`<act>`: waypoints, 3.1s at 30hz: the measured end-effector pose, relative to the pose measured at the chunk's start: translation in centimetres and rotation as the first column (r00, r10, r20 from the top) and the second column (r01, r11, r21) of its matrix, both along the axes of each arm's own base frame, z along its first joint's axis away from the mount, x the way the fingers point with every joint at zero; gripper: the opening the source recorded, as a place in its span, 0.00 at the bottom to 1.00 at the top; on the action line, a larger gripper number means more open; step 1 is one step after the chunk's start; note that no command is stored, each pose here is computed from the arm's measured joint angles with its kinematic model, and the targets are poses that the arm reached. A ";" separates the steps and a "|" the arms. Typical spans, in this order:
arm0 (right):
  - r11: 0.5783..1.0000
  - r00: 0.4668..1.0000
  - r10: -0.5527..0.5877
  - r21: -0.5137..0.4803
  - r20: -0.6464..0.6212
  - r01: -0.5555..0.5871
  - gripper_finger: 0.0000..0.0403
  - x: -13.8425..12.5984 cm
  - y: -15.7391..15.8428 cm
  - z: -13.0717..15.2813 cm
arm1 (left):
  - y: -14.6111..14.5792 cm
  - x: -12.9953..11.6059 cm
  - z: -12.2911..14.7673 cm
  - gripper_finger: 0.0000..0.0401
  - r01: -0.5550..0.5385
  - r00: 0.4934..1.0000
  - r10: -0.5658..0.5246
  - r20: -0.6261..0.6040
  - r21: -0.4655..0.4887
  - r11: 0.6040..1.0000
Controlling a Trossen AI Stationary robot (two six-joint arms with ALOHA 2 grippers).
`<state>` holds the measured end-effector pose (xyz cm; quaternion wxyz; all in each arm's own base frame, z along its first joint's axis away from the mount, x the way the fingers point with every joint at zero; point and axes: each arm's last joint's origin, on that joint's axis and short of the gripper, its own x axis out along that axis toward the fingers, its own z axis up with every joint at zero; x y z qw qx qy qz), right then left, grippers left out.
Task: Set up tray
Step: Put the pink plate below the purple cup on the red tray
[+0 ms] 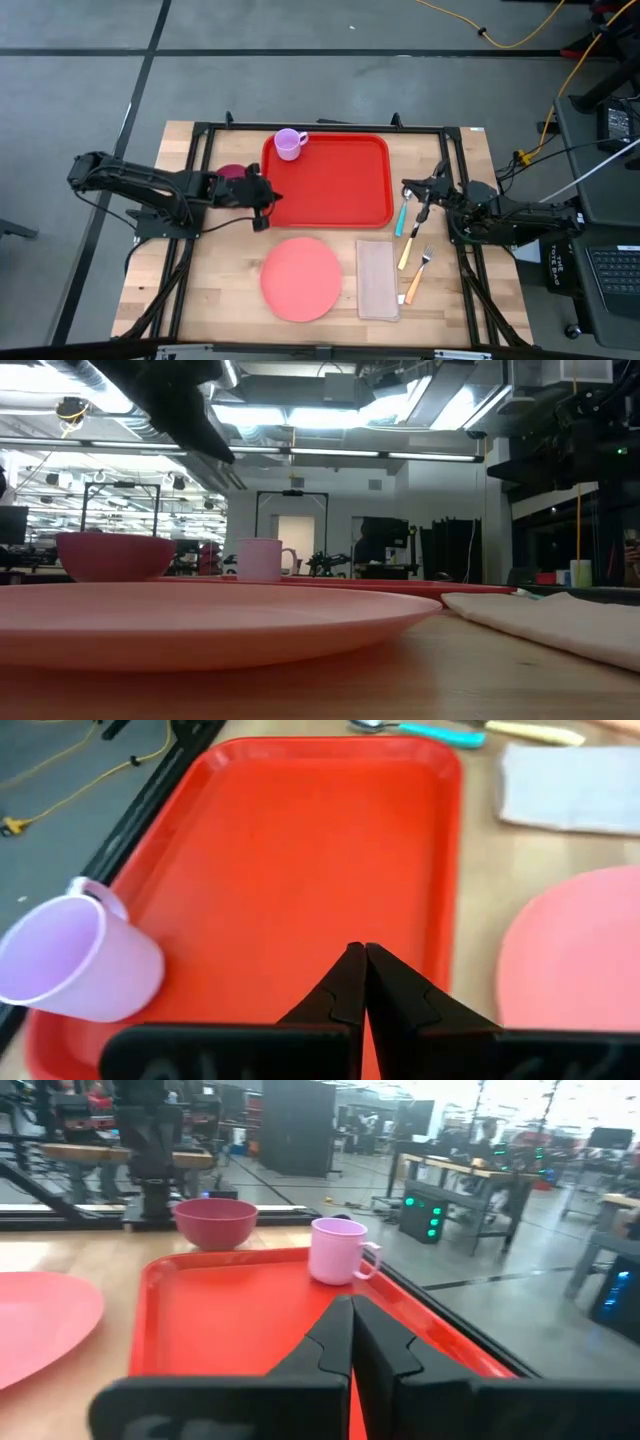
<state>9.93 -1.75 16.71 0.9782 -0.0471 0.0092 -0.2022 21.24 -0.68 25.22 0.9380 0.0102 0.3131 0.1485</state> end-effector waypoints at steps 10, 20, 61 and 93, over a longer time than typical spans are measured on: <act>0.996 0.997 0.083 0.043 0.009 -0.083 0.01 0.1 0.3 -0.1 | -3.3 0.0 -0.5 0.01 0.026 1.000 -0.025 0.014 -0.127 0.992; 0.972 0.978 0.205 0.126 -0.049 -0.198 0.01 0.7 1.3 -0.8 | -4.3 0.3 -1.4 0.00 -0.001 1.000 -0.003 -0.017 -0.199 0.980; 0.963 0.936 0.257 0.143 -0.241 -0.228 0.02 3.2 4.1 0.7 | -7.9 4.7 0.2 0.01 -0.323 0.899 0.144 -0.413 -0.403 0.856; 0.953 0.927 0.291 0.160 -0.238 -0.258 0.02 3.2 4.2 0.7 | -7.4 4.0 0.0 0.14 -0.355 0.876 0.234 -0.421 -0.235 0.905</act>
